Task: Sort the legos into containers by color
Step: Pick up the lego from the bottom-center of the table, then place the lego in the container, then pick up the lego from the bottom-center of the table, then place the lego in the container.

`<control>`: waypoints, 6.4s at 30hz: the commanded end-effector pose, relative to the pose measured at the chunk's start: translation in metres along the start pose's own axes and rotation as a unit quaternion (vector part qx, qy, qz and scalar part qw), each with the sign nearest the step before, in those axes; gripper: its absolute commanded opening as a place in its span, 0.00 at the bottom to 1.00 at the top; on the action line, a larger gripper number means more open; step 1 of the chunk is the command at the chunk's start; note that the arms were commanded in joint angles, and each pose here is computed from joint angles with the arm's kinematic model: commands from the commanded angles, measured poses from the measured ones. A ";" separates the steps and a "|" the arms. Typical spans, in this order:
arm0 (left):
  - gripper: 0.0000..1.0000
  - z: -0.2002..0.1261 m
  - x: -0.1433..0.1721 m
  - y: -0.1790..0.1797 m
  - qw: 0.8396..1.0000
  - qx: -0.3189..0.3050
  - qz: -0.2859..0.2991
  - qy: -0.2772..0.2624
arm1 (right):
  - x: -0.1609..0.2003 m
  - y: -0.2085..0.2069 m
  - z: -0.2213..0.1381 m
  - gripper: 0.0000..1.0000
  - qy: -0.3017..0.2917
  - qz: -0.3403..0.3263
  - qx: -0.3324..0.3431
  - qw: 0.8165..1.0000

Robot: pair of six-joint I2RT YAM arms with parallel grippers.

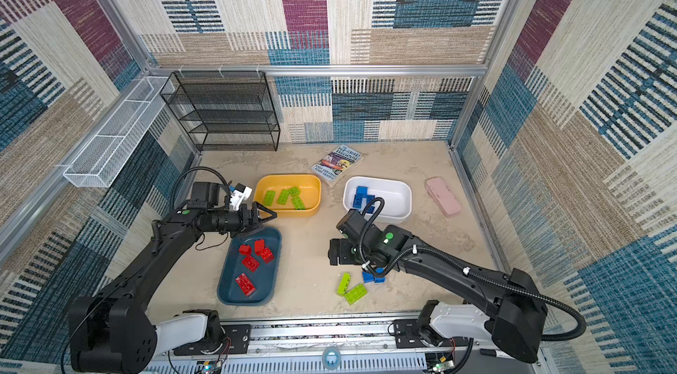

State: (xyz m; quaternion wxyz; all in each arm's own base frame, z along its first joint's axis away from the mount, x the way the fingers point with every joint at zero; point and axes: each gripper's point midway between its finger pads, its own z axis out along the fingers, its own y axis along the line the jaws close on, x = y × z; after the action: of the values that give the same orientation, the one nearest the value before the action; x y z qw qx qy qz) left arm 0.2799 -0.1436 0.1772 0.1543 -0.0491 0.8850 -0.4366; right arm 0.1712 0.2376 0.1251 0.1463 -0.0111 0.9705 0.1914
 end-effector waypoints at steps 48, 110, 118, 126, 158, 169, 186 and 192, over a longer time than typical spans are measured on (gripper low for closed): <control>0.94 -0.018 -0.004 -0.017 0.999 -0.010 0.042 -0.012 | -0.084 0.043 0.032 0.23 -0.049 -0.063 0.063 0.995; 0.94 -0.011 0.003 -0.018 1.000 0.009 0.023 0.001 | 0.047 -0.033 -0.006 0.98 0.052 0.255 0.034 0.965; 0.94 -0.010 0.004 -0.020 1.000 0.017 0.025 0.003 | 0.081 -0.035 0.030 0.92 0.104 0.333 0.055 0.936; 0.94 -0.012 0.007 -0.026 0.999 0.026 0.028 0.005 | 0.087 -0.039 0.047 0.74 0.109 0.364 0.082 0.921; 0.94 -0.029 0.010 -0.021 0.998 -0.025 0.050 -0.017 | -0.076 0.057 0.026 0.26 -0.056 0.091 0.055 0.993; 0.94 -0.043 0.021 -0.008 0.998 -0.043 0.030 -0.033 | -0.194 0.138 0.082 0.32 -0.079 -0.077 0.008 0.994; 0.94 -0.035 0.019 0.000 0.999 -0.029 0.016 -0.026 | -0.265 0.116 0.153 0.66 -0.096 -0.111 0.061 0.987; 0.94 -0.034 0.016 -0.001 0.999 -0.025 0.018 -0.025 | -0.270 0.112 0.095 0.69 -0.128 -0.104 0.066 0.984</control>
State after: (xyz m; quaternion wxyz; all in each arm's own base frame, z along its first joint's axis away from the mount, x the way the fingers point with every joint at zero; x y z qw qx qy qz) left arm 0.2513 -0.1187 0.1894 0.1748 -0.0663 0.8971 -0.4003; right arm 0.4536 0.3795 0.1230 0.2616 -0.0797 0.9557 0.1090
